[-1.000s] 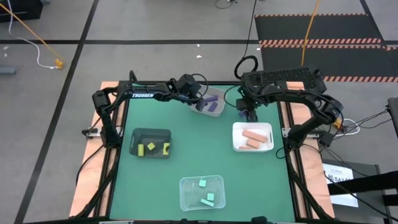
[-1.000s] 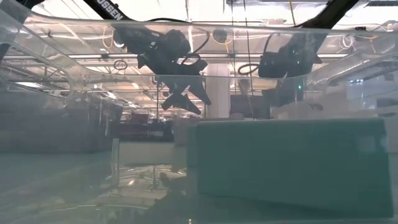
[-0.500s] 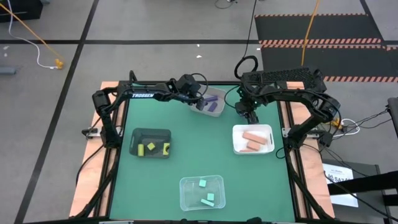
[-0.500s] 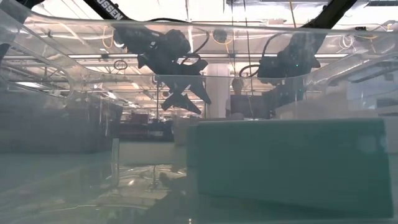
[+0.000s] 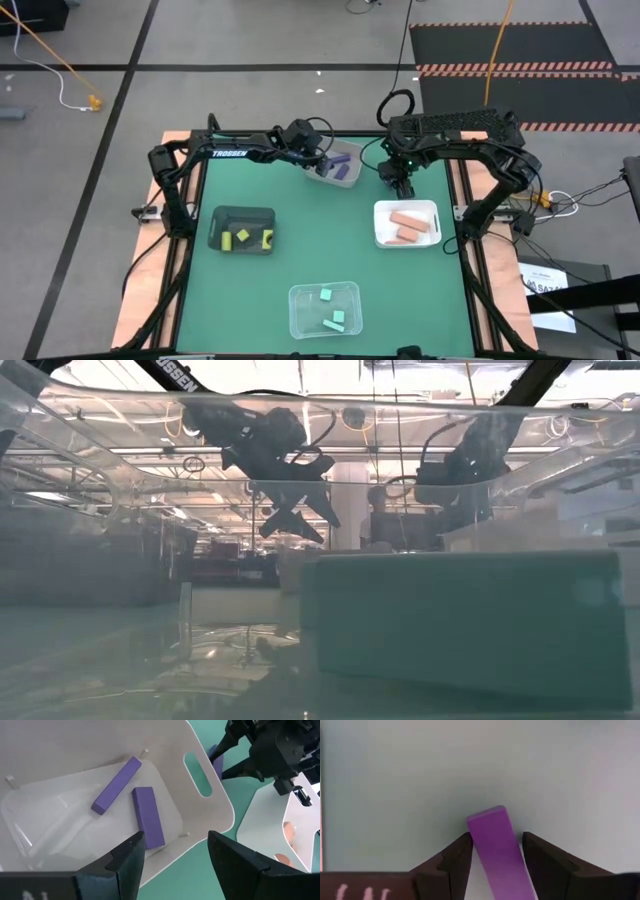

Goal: Sort & place blocks by color
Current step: Put the violet block into the grey bin

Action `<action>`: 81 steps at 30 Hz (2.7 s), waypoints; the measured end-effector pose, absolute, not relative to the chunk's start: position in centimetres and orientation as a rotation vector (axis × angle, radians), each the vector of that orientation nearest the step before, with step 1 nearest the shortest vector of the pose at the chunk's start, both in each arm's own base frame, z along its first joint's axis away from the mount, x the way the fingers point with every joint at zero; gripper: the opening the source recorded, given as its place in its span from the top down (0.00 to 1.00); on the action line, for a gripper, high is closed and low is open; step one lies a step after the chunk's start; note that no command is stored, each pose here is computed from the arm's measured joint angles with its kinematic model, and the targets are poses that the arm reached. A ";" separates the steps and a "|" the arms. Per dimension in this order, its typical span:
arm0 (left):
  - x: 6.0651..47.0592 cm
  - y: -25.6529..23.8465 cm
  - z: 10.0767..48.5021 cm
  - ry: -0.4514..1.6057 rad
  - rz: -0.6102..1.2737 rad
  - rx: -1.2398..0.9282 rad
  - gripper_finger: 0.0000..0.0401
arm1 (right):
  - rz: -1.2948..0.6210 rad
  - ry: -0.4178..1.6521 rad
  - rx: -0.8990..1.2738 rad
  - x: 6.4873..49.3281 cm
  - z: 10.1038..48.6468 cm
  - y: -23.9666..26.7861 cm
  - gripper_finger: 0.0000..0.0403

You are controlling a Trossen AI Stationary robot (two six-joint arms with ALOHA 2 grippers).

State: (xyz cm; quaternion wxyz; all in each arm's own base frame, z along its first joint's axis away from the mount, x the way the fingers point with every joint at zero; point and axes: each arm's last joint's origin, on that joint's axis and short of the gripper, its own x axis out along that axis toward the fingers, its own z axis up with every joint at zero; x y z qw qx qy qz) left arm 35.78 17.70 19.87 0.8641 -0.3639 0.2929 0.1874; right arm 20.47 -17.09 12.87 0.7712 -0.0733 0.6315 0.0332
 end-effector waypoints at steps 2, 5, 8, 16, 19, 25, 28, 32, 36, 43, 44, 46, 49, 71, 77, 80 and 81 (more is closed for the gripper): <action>35.8 17.7 19.9 0.613 0.396 -0.771 0.46 | 0.084 1.382 -0.147 20.5 12.4 -17.1 0.60; 35.8 17.7 19.9 0.613 0.397 -0.774 0.46 | 0.066 1.400 -0.123 20.5 12.2 -17.1 0.65; 35.8 17.7 19.9 0.614 0.398 -0.776 0.46 | 0.002 1.389 -0.065 20.4 12.6 -17.0 0.73; 35.7 17.8 19.9 0.615 0.397 -0.768 0.46 | -0.206 1.272 0.017 20.0 15.7 -16.8 0.79; 35.6 17.9 19.9 0.612 0.402 -0.773 0.46 | -0.305 1.177 0.066 19.9 17.5 -16.7 0.79; 35.7 18.1 20.1 0.586 0.398 -0.767 0.46 | -0.486 0.742 0.127 20.8 22.6 -16.8 0.79; 36.1 18.2 20.5 0.534 0.353 -0.759 0.46 | -0.463 0.452 0.133 21.6 25.5 -16.6 0.79; 36.9 18.2 22.0 0.403 0.157 -0.638 0.46 | -0.451 0.181 0.129 22.7 28.2 -16.2 0.79; 37.8 17.9 24.2 0.206 0.024 -0.479 0.46 | -0.415 0.012 0.128 23.5 29.8 -15.4 0.79; 38.6 16.8 26.6 -0.022 0.035 -0.202 0.46 | -0.471 -0.082 0.115 24.6 30.7 -13.5 0.79; 38.7 16.6 26.7 -0.033 0.059 -0.151 0.46 | -0.481 -0.088 0.108 24.8 30.8 -13.2 0.79; 39.0 16.1 26.7 -0.033 0.114 -0.030 0.46 | -0.502 -0.095 0.098 25.0 30.9 -12.8 0.78; 39.5 15.1 26.7 -0.017 0.185 0.187 0.46 | -0.513 -0.118 0.093 25.3 31.1 -12.1 0.78; 40.7 11.9 28.3 -0.104 0.442 0.258 0.46 | -0.621 -0.054 -0.015 25.7 30.8 -11.0 0.78; 40.7 11.9 28.4 -0.118 0.443 0.197 0.51 | -0.609 -0.049 -0.030 25.9 30.8 -10.7 0.78; 40.7 12.0 28.4 -0.122 0.450 0.177 0.61 | -0.602 -0.039 -0.067 26.0 30.8 -10.3 0.78; 40.7 12.1 28.4 -0.123 0.451 0.168 0.65 | -0.601 -0.035 -0.080 26.1 30.8 -10.1 0.78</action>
